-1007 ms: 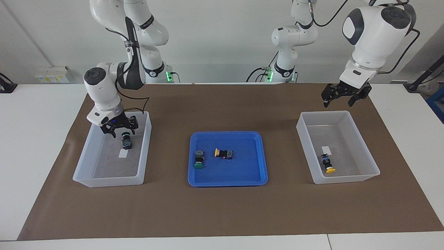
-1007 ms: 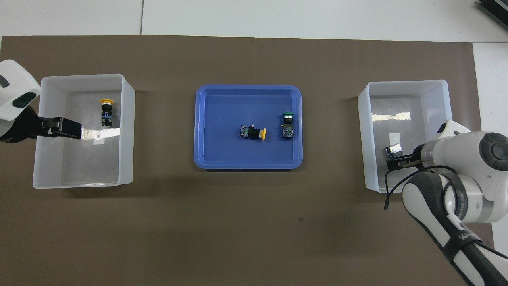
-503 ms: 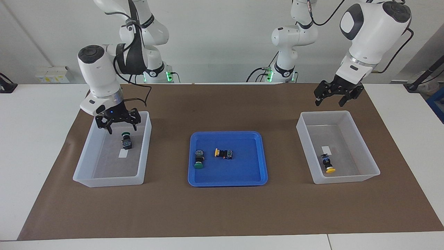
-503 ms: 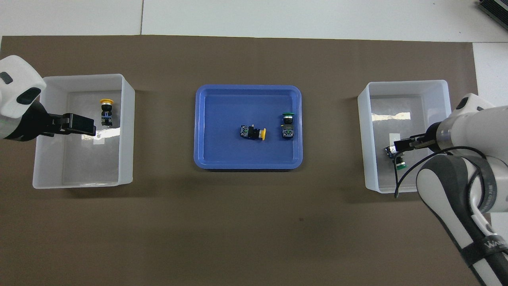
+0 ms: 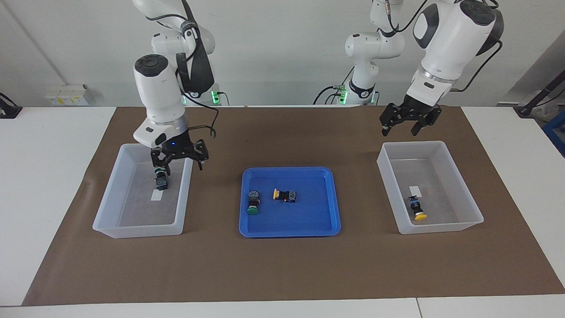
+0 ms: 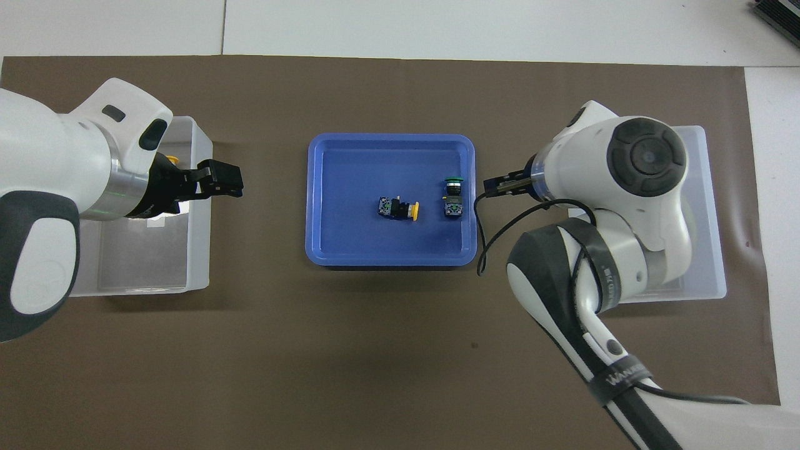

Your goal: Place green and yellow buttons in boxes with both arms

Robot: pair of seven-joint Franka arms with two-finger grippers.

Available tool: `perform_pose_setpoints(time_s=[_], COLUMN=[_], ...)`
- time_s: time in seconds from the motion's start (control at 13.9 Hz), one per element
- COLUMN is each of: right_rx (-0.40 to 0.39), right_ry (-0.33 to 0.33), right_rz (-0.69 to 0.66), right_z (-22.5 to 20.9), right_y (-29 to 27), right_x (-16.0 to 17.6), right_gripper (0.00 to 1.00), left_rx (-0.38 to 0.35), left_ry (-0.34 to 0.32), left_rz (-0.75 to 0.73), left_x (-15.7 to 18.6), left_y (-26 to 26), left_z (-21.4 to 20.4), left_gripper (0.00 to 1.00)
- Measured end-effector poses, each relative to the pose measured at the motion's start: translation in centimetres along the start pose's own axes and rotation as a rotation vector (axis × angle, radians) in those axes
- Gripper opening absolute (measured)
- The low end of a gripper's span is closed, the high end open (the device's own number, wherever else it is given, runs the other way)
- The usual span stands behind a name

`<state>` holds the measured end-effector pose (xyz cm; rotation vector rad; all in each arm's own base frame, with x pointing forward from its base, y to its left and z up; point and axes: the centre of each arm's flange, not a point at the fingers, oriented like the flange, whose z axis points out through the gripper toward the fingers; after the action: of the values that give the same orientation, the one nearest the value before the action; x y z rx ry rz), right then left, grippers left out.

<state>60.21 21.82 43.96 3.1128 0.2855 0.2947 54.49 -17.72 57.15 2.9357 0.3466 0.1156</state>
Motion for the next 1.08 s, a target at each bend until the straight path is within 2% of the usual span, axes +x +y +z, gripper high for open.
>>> perform_pose_setpoints(time_s=[0.29, 0.5, 0.72, 0.93, 1.08], right_rx=[-0.009, -0.024, -0.060, -0.065, -0.066], right_ry=[-0.010, -0.006, 0.003, -0.012, -0.020], right_rz=[-0.007, -0.008, 0.005, 0.008, 0.007], right_z=[3.5, 6.3, 9.2, 11.4, 12.4], right_y=[-4.1, -6.4, -8.7, -9.0, -8.9], right_x=[1.4, 1.4, 0.8, 0.4, -0.1], right_gripper=[1.00, 0.99, 0.92, 0.78, 0.79], left_rx=[-0.026, -0.032, -0.036, -0.039, -0.043], left_ry=[0.011, 0.011, 0.017, 0.021, 0.028], left_rz=[-0.145, -0.171, -0.176, -0.177, -0.179], left_x=[0.8, 1.2, 1.3, 1.3, 1.4], left_y=[2.2, 2.8, 2.8, 2.8, 2.8], left_z=[3.4, 4.8, 4.9, 4.8, 5.1], left_gripper=[0.98, 0.98, 0.98, 0.98, 0.98])
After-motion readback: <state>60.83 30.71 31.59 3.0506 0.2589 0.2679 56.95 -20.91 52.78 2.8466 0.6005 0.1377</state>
